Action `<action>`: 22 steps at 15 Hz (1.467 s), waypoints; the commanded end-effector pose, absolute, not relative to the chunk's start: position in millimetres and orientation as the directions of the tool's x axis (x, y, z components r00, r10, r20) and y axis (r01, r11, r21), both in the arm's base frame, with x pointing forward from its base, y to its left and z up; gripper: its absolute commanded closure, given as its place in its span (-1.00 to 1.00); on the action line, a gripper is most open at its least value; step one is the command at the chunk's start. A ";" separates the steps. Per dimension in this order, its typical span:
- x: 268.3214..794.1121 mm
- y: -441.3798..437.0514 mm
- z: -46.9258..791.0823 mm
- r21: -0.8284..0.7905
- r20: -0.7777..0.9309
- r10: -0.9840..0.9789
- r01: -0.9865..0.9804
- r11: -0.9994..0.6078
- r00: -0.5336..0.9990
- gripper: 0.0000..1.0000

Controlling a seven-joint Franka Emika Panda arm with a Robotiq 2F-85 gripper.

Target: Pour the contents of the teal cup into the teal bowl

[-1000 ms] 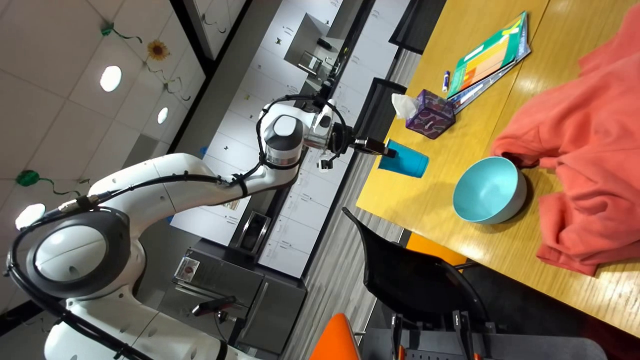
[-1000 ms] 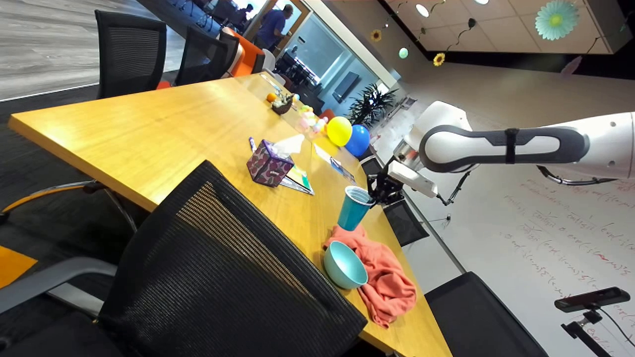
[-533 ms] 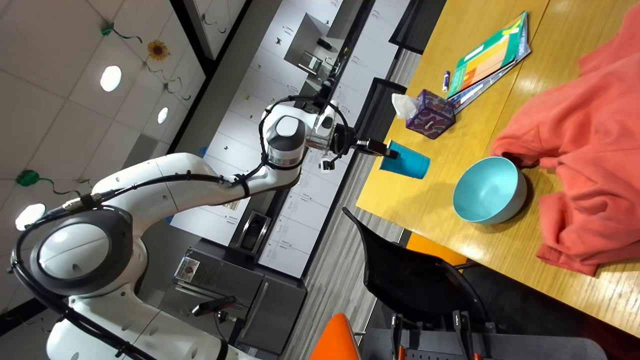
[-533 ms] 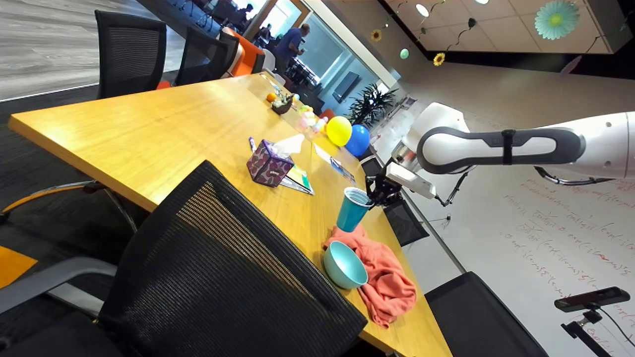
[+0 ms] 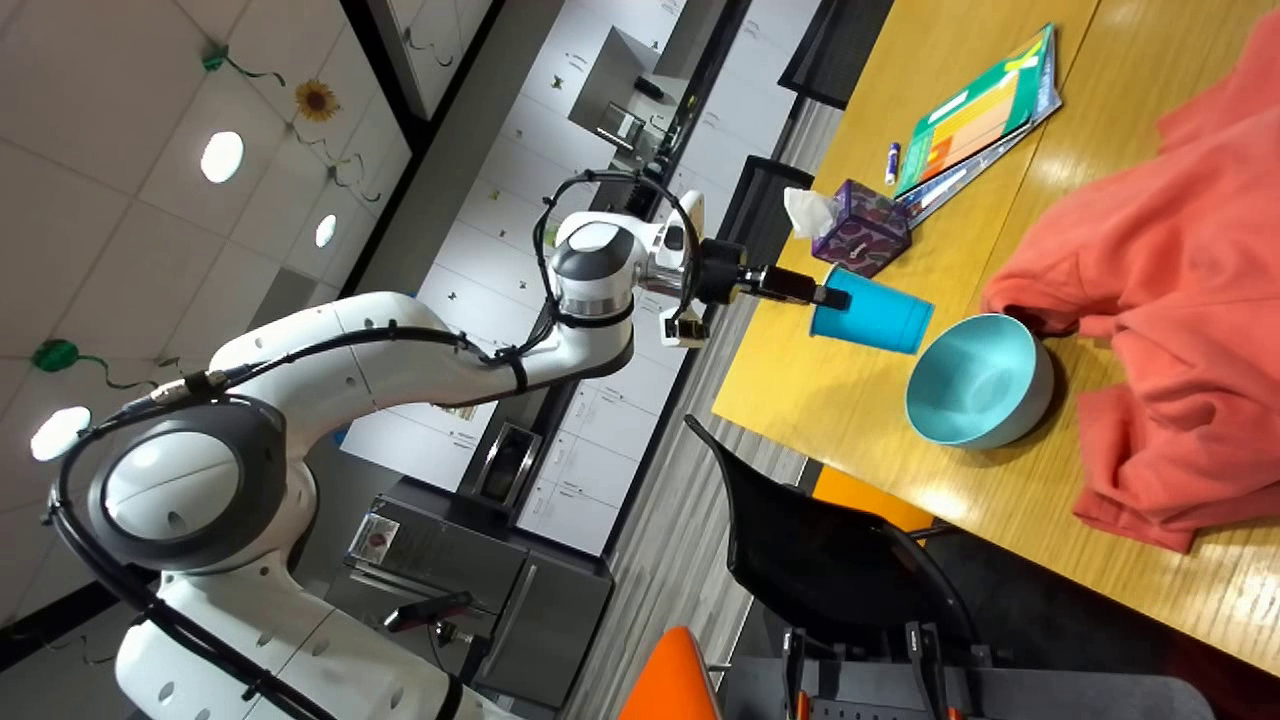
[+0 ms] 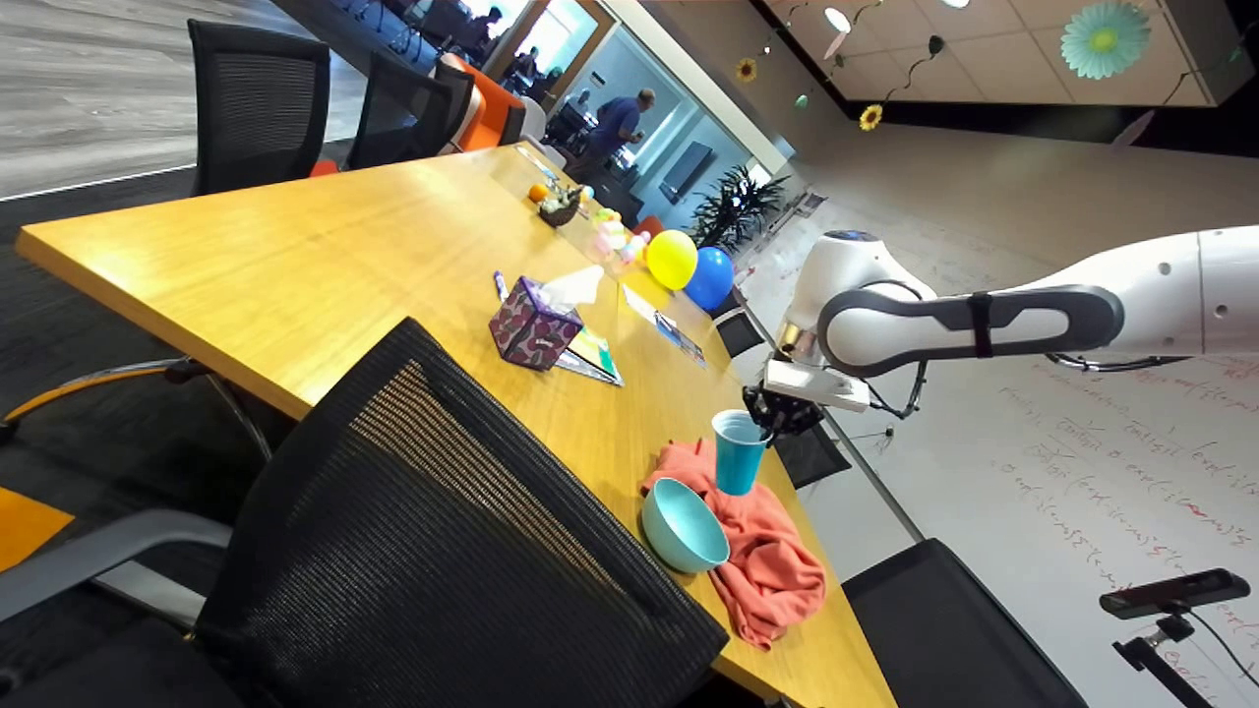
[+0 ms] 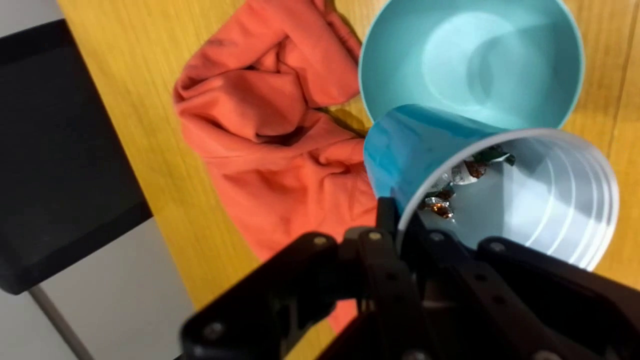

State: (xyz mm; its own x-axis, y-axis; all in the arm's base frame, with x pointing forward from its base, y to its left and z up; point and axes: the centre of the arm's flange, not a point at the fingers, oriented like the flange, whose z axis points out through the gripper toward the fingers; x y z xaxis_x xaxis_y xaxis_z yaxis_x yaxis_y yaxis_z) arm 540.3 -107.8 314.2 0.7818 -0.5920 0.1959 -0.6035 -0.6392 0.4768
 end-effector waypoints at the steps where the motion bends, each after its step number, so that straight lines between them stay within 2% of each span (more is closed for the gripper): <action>1: 545.0 -116.1 306.3 0.630 0.182 -0.602 -0.563 -0.536 0.777 0.98; 5: 543.8 -115.8 287.5 0.789 0.144 -0.577 -0.445 -0.423 0.804 0.98; 9: 556.1 -104.5 260.6 0.874 0.142 -0.545 -0.363 -0.323 0.826 0.98; 11: 563.1 -99.5 245.3 0.891 0.146 -0.532 -0.345 -0.297 0.834 0.98; 12: 546.0 -103.0 253.5 0.864 0.129 -0.535 -0.359 -0.352 0.835 0.98; 13: 547.9 -100.9 246.1 0.869 0.122 -0.531 -0.349 -0.350 0.839 0.90; 19: 547.5 -103.0 244.3 0.870 0.120 -0.534 -0.348 -0.350 0.837 0.90; 20: 547.5 -103.1 244.3 0.870 0.120 -0.534 -0.348 -0.350 0.837 0.98; 22: 547.4 -102.1 239.4 0.877 0.118 -0.534 -0.341 -0.339 0.837 0.98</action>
